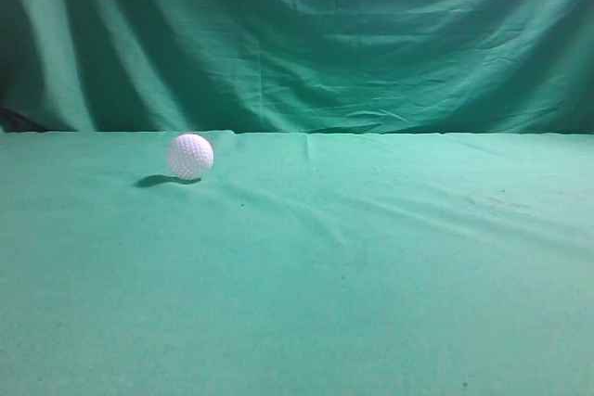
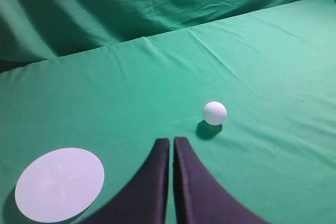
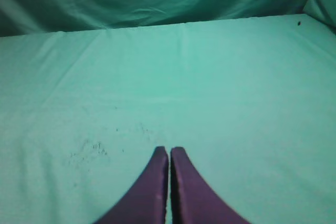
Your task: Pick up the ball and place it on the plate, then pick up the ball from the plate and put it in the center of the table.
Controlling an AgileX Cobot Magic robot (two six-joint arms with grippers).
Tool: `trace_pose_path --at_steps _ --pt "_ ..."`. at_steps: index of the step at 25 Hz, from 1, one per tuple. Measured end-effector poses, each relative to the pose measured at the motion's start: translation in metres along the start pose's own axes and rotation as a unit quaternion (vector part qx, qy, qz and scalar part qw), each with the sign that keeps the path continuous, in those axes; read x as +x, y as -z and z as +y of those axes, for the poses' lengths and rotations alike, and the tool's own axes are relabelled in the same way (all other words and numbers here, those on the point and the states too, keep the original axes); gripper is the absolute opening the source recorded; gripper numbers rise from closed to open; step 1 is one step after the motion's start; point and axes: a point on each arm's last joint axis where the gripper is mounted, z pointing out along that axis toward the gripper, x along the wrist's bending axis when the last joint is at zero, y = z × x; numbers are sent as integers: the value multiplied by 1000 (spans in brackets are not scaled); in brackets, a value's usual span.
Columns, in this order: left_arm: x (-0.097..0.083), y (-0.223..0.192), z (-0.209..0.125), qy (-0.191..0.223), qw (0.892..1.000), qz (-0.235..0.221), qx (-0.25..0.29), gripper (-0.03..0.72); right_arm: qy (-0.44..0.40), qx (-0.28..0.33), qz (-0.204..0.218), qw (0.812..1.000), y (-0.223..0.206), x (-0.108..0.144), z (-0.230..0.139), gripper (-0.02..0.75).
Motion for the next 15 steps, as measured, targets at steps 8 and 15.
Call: trace_pose_path --at_steps 8,15 --pt "0 0 0 0 1000 0 0 0 -1 28 0 1000 0 0 -5 0" --pt "0 0 0 0 1000 0 0 0 -1 28 0 1000 0 0 -5 0"
